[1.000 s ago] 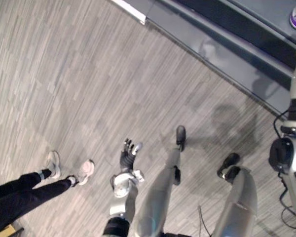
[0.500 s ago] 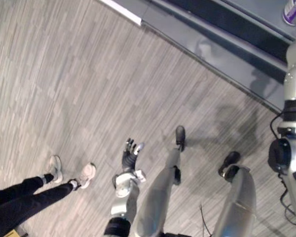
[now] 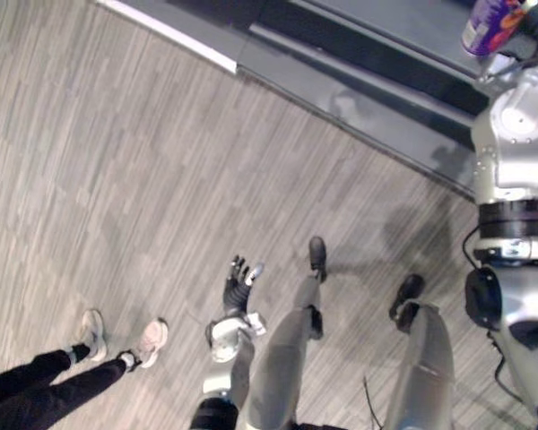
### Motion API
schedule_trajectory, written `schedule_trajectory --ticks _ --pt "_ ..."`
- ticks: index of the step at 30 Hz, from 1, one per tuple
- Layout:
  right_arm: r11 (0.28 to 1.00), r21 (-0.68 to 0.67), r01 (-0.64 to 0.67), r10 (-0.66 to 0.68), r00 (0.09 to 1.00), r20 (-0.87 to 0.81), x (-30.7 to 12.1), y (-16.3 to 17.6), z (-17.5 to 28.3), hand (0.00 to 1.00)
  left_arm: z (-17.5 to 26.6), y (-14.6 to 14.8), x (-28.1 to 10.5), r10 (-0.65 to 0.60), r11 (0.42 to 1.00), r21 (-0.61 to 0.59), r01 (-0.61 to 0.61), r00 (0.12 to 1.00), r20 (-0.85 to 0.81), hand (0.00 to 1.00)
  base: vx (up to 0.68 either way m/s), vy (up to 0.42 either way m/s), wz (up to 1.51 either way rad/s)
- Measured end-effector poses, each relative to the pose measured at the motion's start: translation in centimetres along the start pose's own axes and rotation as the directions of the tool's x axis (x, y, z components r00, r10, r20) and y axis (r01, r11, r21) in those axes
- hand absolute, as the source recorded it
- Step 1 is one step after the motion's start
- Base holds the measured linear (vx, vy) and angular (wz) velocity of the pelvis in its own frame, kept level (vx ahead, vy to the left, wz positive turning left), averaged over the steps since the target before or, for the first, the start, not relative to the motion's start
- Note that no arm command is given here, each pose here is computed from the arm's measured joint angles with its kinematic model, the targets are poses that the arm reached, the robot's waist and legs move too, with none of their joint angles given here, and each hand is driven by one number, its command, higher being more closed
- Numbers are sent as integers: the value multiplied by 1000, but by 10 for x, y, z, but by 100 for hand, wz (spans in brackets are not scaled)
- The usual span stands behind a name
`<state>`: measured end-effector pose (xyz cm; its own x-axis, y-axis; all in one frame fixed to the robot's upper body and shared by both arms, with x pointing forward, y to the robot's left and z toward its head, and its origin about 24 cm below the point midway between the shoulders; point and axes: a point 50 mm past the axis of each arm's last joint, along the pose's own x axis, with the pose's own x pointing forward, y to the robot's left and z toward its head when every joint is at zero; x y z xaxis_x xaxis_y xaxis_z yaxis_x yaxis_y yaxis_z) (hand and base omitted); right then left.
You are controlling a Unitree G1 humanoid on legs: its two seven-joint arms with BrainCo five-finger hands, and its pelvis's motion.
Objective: Put the gum and the chips on the shelf.
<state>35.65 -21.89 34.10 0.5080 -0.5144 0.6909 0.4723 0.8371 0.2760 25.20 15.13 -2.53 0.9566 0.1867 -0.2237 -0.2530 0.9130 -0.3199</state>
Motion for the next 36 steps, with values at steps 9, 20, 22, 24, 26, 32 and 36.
schedule_trajectory --ticks 9,20,22,24,26,32,36 --pt "999 -14 -46 44 990 -137 -30 8 -37 0 -13 5 -2 25 1000 11 -24 998 -56 0 -7 -52 -13" --pt "973 -34 -228 187 866 -465 -145 -7 -118 0 -53 39 -15 139 989 75 -125 960 -243 0 40 -53 -15" --pt "956 -7 -294 239 792 -562 -188 -18 -134 0 -71 62 -27 220 973 139 -183 916 -336 0 98 -12 -22" --pt "938 9 -347 274 726 -631 -217 -28 -145 0 -81 76 -37 261 961 187 -202 885 -386 0 110 19 -22" --pt "910 10 -415 292 623 -726 -257 -58 -157 0 -94 93 -52 300 943 271 -192 841 -451 0 125 43 -18" --pt "879 41 -476 241 369 -898 -343 -135 -163 0 -109 121 -82 372 908 378 -179 761 -532 0 97 57 -16" --pt "871 71 -486 176 173 -969 -394 -170 -163 0 -115 130 -94 389 904 386 -184 728 -564 0 78 55 -14"
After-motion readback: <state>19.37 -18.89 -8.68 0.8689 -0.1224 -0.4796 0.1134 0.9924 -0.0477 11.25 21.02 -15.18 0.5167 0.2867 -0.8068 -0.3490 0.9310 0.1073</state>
